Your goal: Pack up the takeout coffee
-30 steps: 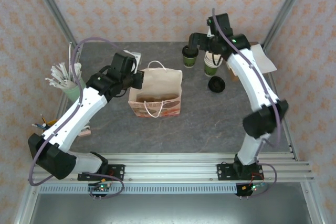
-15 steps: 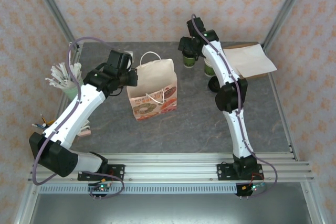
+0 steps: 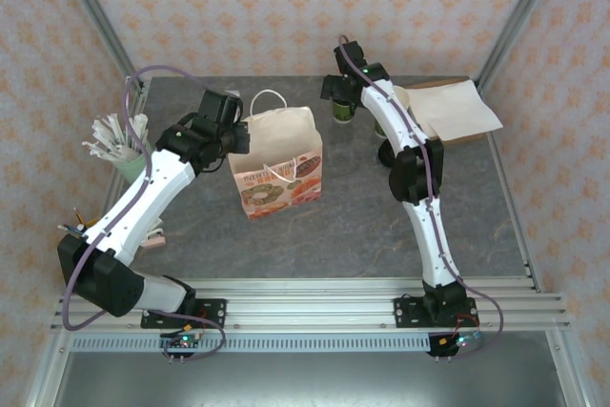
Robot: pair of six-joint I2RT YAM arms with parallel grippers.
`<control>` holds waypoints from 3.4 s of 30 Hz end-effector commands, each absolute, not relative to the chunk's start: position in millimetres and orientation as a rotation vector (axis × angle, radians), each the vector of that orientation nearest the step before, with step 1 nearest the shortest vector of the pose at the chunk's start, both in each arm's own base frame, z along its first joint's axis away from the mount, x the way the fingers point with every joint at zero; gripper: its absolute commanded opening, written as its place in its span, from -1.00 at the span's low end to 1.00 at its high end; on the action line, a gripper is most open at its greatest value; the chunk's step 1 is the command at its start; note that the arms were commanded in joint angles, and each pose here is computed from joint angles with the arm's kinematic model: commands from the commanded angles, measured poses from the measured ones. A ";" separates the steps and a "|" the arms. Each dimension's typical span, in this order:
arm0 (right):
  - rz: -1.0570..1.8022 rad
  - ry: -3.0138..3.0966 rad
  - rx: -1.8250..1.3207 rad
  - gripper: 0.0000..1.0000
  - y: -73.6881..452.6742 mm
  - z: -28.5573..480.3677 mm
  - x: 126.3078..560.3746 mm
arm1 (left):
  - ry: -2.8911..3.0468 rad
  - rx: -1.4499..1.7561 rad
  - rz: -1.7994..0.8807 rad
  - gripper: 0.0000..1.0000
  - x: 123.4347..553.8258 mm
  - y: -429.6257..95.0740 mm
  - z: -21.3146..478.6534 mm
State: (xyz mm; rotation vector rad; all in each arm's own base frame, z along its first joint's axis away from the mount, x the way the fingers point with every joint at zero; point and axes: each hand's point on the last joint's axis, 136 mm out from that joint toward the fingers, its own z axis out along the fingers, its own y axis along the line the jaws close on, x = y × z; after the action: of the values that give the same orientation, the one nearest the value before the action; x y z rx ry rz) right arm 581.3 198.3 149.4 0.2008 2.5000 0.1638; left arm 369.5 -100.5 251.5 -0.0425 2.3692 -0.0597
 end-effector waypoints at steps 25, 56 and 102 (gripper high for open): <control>0.211 2.452 0.316 0.99 192.5 124.4 605.3 | 2.401 0.028 0.007 -0.76 396.6 -106.8 241.8; 0.357 2.464 0.258 0.53 201.0 148.8 581.7 | 2.413 0.039 0.015 -0.80 400.4 -108.4 246.3; 0.306 2.616 0.013 0.99 164.3 141.6 319.0 | 2.320 -0.085 -0.163 0.73 364.5 -105.0 310.2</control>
State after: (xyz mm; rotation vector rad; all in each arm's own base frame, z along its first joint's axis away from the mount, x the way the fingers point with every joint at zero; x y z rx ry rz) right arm 326.8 171.8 134.1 0.0418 2.5711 0.3785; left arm 365.9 -117.9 286.4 -0.0463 2.3955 -0.1986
